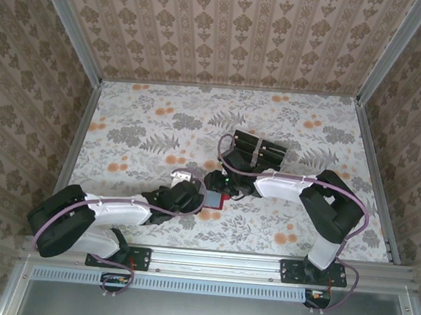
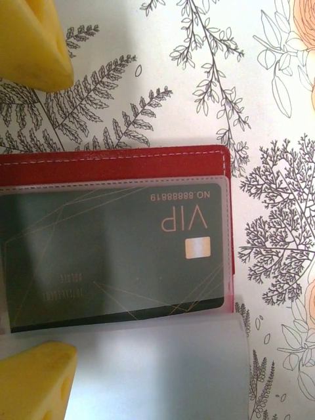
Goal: Put the credit cards into the card holder
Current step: Flip over the card slot in the card holder.
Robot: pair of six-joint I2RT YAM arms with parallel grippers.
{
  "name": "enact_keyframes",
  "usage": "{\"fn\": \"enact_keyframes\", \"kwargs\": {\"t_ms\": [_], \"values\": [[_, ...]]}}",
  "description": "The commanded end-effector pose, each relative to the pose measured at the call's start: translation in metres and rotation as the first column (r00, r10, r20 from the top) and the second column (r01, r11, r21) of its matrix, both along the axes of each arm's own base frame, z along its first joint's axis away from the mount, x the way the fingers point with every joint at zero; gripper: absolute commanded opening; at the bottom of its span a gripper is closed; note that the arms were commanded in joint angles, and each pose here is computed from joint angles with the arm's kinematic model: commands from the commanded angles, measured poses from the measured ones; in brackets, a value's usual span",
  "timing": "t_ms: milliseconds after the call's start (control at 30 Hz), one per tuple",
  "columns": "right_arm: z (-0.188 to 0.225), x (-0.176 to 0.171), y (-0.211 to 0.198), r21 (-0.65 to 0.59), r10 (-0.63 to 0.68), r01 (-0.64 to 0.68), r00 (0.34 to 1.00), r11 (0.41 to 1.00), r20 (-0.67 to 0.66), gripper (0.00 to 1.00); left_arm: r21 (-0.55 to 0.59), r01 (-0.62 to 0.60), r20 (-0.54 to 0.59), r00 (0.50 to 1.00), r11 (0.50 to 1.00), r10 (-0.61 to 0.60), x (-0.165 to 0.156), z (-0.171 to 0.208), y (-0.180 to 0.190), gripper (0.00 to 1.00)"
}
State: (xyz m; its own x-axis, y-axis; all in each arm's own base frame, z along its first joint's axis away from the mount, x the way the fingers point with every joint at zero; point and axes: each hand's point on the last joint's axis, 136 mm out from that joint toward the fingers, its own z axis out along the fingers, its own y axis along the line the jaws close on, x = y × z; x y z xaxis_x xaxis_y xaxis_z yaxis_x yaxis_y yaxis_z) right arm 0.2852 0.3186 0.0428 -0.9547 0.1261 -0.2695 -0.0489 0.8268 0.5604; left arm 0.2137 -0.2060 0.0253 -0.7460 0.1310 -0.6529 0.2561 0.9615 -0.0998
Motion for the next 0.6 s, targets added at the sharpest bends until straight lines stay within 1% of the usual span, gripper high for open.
{"fn": "enact_keyframes", "kwargs": {"t_ms": [0, 267, 567], "values": [[-0.006, -0.003, -0.005, -0.002, -0.021, 0.021, 1.000, 1.000, -0.014, 0.49, 0.019, -0.022, 0.001, 1.000, 1.000, 0.022, -0.002, -0.002, 0.009, 1.00], [-0.013, -0.005, -0.001, 0.006, -0.011, 0.012, 0.999, 1.000, -0.030, 0.49, 0.018, -0.022, 0.001, 1.000, 1.000, 0.022, -0.001, -0.003, 0.009, 1.00], [-0.006, -0.003, 0.016, 0.033, 0.028, -0.028, 0.999, 0.999, -0.022, 0.49, 0.014, -0.025, 0.008, 1.000, 1.000, 0.025, -0.001, -0.001, 0.010, 1.00]]}}
